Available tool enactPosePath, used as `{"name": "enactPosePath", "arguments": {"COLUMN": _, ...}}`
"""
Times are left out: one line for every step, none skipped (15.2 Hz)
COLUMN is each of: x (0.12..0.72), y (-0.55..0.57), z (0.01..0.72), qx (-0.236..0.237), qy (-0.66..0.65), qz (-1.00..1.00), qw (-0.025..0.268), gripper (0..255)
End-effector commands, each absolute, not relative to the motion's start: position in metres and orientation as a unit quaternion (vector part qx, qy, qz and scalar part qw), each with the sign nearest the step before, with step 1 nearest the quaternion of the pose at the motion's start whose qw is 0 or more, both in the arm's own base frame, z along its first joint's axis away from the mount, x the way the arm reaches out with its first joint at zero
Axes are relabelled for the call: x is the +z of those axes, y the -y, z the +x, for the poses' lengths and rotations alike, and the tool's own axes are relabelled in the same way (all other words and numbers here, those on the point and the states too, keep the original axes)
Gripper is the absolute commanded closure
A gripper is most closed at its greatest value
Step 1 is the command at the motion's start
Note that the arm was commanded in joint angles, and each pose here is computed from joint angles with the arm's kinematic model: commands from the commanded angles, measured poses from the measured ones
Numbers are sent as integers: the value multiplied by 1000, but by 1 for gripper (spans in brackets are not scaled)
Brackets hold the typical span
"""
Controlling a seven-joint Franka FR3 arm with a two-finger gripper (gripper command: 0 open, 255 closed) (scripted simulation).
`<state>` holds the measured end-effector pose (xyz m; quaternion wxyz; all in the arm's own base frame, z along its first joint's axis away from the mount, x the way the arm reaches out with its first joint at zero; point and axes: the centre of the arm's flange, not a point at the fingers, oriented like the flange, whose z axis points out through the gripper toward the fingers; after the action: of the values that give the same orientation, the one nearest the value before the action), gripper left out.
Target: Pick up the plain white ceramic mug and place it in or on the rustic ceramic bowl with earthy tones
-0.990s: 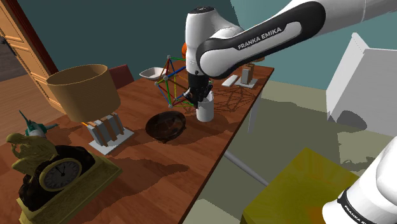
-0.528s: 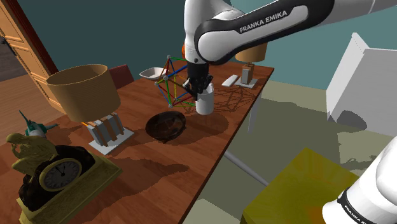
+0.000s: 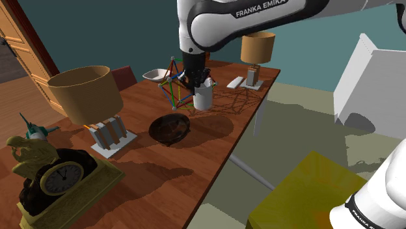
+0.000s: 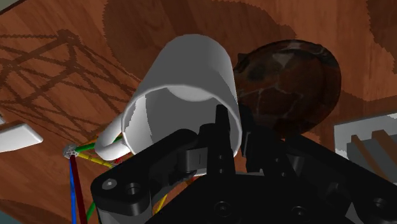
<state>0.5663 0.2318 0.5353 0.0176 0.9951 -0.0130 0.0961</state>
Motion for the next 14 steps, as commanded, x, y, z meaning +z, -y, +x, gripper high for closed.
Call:
{"name": "enactPosePath", "arguments": {"x": 541, "y": -249, "z": 584, "qx": 96, "qy": 14, "qz": 995, "qw": 18, "gripper": 255}}
{"name": "enactPosePath", "arguments": {"x": 544, "y": -257, "z": 594, "qx": 96, "qy": 14, "qz": 995, "qw": 18, "gripper": 255}}
{"name": "enactPosePath", "arguments": {"x": 547, "y": -266, "z": 603, "qx": 96, "qy": 14, "qz": 995, "qw": 18, "gripper": 255}}
{"name": "enactPosePath", "arguments": {"x": 550, "y": -275, "z": 613, "qx": 96, "qy": 14, "qz": 995, "qw": 18, "gripper": 255}}
{"name": "enactPosePath", "arguments": {"x": 552, "y": -284, "z": 622, "qx": 96, "qy": 14, "qz": 995, "qw": 18, "gripper": 255}}
{"name": "enactPosePath", "arguments": {"x": 555, "y": -292, "z": 631, "qx": 96, "qy": 14, "qz": 995, "qw": 18, "gripper": 255}}
{"name": "enactPosePath", "arguments": {"x": 558, "y": -301, "z": 641, "qx": 96, "qy": 14, "qz": 995, "qw": 18, "gripper": 255}}
{"name": "enactPosePath", "arguments": {"x": 561, "y": -310, "z": 650, "qx": 96, "qy": 14, "qz": 995, "qw": 18, "gripper": 255}}
{"name": "enactPosePath", "arguments": {"x": 564, "y": -319, "z": 660, "qx": 96, "qy": 14, "qz": 995, "qw": 18, "gripper": 255}}
{"name": "enactPosePath", "arguments": {"x": 566, "y": -325, "z": 667, "qx": 96, "qy": 14, "qz": 995, "qw": 18, "gripper": 255}}
{"name": "enactPosePath", "arguments": {"x": 561, "y": -325, "z": 667, "qx": 96, "qy": 14, "qz": 995, "qw": 18, "gripper": 255}}
{"name": "enactPosePath", "arguments": {"x": 555, "y": -326, "z": 667, "qx": 96, "qy": 14, "qz": 995, "qw": 18, "gripper": 255}}
{"name": "enactPosePath", "arguments": {"x": 550, "y": -326, "z": 667, "qx": 96, "qy": 14, "qz": 995, "qw": 18, "gripper": 255}}
{"name": "enactPosePath", "arguments": {"x": 545, "y": -326, "z": 667, "qx": 96, "qy": 14, "qz": 995, "qw": 18, "gripper": 255}}
